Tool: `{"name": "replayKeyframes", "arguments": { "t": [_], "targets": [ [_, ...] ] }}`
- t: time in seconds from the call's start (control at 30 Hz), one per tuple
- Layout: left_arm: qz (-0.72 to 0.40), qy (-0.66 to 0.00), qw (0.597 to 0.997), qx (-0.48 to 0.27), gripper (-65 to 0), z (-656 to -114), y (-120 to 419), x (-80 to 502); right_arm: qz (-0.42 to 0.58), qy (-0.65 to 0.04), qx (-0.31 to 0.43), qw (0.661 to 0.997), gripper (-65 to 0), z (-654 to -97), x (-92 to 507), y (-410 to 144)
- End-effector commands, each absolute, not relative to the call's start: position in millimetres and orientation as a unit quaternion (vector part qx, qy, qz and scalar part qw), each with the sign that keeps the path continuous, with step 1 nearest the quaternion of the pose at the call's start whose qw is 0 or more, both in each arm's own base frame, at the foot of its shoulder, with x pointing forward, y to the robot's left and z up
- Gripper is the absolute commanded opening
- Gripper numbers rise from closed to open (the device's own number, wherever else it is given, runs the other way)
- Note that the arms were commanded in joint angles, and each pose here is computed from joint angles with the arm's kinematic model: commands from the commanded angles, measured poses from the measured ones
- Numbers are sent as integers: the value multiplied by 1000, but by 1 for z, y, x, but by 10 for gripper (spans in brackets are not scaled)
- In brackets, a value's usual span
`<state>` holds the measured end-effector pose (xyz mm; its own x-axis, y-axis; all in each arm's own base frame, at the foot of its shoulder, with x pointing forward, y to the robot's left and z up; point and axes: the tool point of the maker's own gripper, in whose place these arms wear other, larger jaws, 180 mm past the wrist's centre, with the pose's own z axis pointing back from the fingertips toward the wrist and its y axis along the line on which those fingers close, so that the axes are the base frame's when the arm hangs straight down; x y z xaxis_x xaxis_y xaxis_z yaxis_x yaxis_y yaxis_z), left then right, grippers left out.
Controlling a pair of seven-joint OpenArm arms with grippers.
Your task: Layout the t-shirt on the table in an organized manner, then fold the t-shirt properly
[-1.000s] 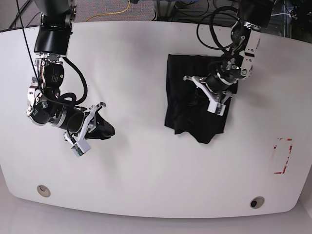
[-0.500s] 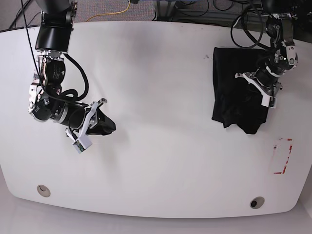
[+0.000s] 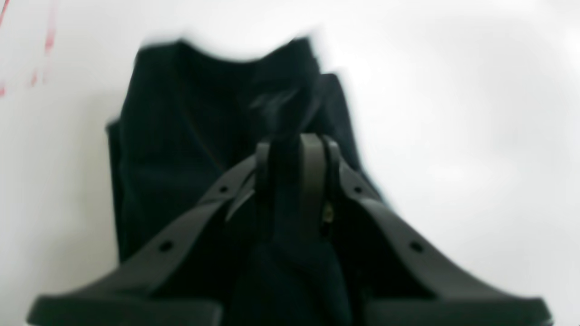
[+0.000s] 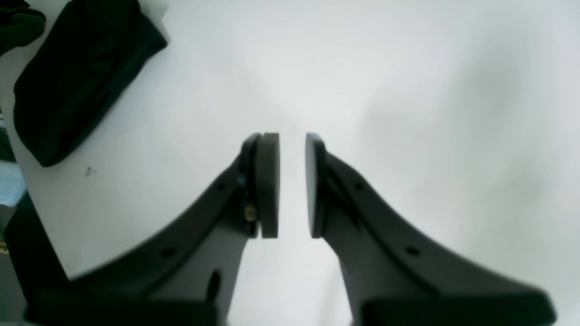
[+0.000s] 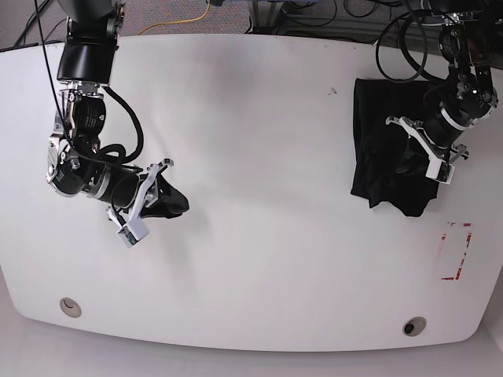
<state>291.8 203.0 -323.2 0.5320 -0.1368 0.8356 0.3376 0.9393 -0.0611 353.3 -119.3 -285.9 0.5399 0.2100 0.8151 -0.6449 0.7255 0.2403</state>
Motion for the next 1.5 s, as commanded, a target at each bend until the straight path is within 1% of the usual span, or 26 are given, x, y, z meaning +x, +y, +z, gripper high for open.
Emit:
{"name": "replayKeyframes", "arguments": {
  "t": [0.0,0.2,0.37,0.53,0.6,0.73,1.0,1.17,1.47],
  "targets": [
    [-141,-468,864,-123,-575,-318,188,290,262,-435,271,818,-549,-265,361,-119],
    [-117,-456,868,-160,-575,-334,163,285,262,-435,271,818,-549,-265,361,-119],
    [-94,-424,881,-190,-574,-363,152,282,262,-435,271,818,-549,-265,361,-119],
    [-79,-393,895,-194,-574,-389,159,286,261,-436,274,817,-549,-265,361,-116],
    [-70,-373,909,-175,-574,-404,178,282,260,-436,276,816,-549,-265,361,-115],
    [-61,-350,925,-134,-575,-418,212,279,260,-436,277,816,-549,-266,361,-114],
    [-42,-351,933,-68,-575,-407,293,259,257,-428,281,820,-549,-273,355,-114],
    [-36,-346,937,-28,-575,-396,336,241,252,-429,303,813,-549,-271,351,-108],
    [-34,-342,939,1,-575,-384,364,226,248,-429,317,809,-549,-270,347,-105]
  ]
}}
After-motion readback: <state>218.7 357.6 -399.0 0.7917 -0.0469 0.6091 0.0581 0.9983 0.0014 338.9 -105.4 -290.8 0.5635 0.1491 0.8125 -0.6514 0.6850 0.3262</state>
